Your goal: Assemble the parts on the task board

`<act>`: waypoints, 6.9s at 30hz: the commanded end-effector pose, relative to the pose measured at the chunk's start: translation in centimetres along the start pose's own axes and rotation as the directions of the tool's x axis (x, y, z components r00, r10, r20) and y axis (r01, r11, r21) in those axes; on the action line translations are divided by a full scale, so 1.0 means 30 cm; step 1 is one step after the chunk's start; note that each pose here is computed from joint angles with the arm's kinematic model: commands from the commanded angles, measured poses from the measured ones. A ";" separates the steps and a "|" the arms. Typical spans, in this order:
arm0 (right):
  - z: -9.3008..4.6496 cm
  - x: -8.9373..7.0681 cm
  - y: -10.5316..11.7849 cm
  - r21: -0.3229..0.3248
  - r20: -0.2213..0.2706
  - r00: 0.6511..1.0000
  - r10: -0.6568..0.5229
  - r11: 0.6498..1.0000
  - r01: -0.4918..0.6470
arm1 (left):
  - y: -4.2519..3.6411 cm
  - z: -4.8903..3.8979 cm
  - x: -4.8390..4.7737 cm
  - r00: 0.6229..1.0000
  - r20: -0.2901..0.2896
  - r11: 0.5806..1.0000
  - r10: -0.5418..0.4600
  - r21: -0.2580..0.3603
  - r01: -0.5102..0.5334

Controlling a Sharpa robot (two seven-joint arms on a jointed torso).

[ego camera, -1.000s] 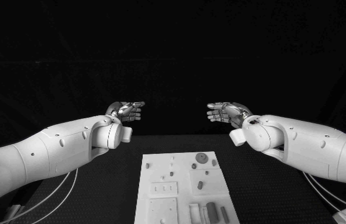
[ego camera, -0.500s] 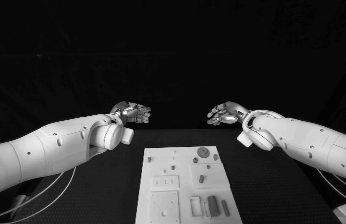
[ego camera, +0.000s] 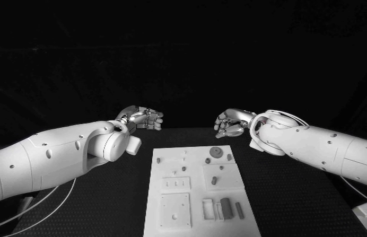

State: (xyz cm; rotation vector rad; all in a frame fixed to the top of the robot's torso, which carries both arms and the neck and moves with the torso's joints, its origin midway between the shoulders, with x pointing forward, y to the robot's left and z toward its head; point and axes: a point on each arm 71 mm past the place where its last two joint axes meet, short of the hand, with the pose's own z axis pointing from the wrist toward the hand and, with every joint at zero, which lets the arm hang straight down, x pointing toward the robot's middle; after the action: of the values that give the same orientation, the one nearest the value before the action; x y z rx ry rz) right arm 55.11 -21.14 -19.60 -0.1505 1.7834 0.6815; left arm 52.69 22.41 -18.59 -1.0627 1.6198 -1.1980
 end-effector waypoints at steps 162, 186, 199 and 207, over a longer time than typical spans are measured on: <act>0.196 0.205 0.271 -0.106 0.196 0.786 -0.586 0.784 0.612 | 0.003 -0.008 0.082 0.996 -0.086 1.000 -0.025 0.012 0.026; 0.204 0.205 0.261 -0.102 0.183 0.791 -0.584 0.789 0.606 | 0.002 -0.002 0.088 0.996 -0.086 1.000 -0.023 0.013 0.025; 0.204 0.196 0.255 -0.077 0.205 0.783 -0.587 0.788 0.611 | 0.002 0.000 0.089 0.996 -0.087 1.000 -0.023 0.014 0.025; 0.209 0.201 0.261 -0.084 0.192 0.786 -0.588 0.788 0.610 | 0.001 0.002 0.093 0.996 -0.089 1.000 -0.023 0.013 0.024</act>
State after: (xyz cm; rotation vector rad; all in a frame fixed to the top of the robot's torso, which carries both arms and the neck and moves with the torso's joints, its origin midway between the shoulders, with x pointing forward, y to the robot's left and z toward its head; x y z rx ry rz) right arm 54.99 -10.03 -23.11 -0.7082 1.4032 0.3462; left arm 51.94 20.02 -19.13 -1.0418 1.6647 -1.2660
